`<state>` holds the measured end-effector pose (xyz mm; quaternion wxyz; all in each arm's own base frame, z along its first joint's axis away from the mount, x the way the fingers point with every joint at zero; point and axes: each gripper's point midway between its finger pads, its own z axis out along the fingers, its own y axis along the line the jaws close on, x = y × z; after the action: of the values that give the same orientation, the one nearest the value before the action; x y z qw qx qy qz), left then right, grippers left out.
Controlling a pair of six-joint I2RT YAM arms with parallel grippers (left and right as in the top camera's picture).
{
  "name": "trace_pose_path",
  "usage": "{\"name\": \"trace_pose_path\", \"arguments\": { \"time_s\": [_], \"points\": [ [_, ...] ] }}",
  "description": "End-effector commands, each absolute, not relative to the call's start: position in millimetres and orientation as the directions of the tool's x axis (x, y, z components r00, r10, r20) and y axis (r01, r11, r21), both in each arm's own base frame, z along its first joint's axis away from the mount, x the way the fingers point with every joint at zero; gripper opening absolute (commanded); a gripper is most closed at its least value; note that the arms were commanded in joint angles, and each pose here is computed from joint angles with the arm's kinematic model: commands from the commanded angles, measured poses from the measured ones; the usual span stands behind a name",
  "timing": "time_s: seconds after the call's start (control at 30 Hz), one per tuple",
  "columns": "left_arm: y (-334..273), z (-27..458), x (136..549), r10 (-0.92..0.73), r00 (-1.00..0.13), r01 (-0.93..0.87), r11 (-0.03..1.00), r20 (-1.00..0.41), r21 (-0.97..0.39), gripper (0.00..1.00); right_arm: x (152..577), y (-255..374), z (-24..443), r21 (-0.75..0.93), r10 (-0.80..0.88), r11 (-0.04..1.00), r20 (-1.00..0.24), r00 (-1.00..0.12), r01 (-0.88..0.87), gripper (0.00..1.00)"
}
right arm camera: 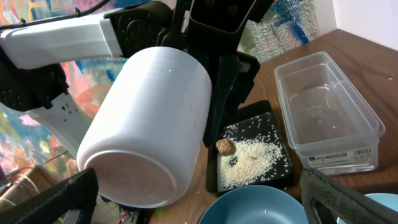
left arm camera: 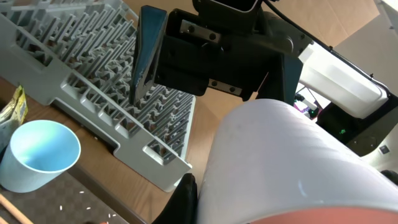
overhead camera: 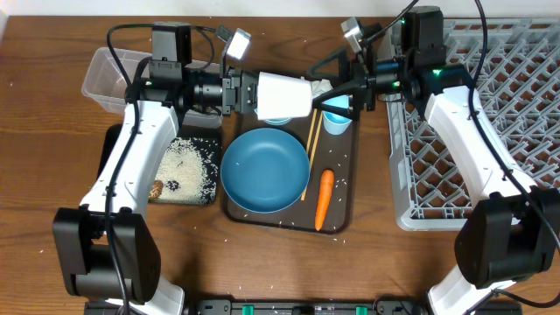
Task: Sort waste into correct bins and load items into the dishwasher rack
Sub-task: 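Move the pink cup toward the right gripper and grasp it with right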
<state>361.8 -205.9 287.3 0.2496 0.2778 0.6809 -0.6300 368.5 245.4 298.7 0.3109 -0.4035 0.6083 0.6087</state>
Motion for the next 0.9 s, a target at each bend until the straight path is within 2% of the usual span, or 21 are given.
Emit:
{"name": "trace_pose_path", "arguments": {
  "time_s": [0.0,0.23,0.47,0.63,0.87],
  "points": [
    [-200,265,382,0.054,-0.725,0.681,0.21,-0.687,-0.701,0.06,348,256,309,0.482,-0.11,-0.185,-0.876,-0.469,-0.856,0.99],
    [-195,251,387,0.048,-0.741,0.656,0.265,-0.669,-0.707,0.06,359,244,307,0.483,-0.096,-0.139,-0.876,-0.473,-0.865,0.99],
    [-191,250,388,0.041,-0.748,0.647,0.271,-0.663,-0.713,0.06,371,225,307,0.482,-0.071,-0.095,-0.876,-0.477,-0.871,0.99],
    [-191,250,388,0.039,-0.753,0.641,0.27,-0.657,-0.719,0.06,370,228,307,0.482,-0.075,-0.101,-0.876,-0.476,-0.871,0.99],
    [-195,262,377,0.041,-0.755,0.65,0.175,-0.655,-0.739,0.06,362,251,300,0.459,-0.11,-0.112,-0.887,-0.448,-0.881,0.99]
  ]
}}
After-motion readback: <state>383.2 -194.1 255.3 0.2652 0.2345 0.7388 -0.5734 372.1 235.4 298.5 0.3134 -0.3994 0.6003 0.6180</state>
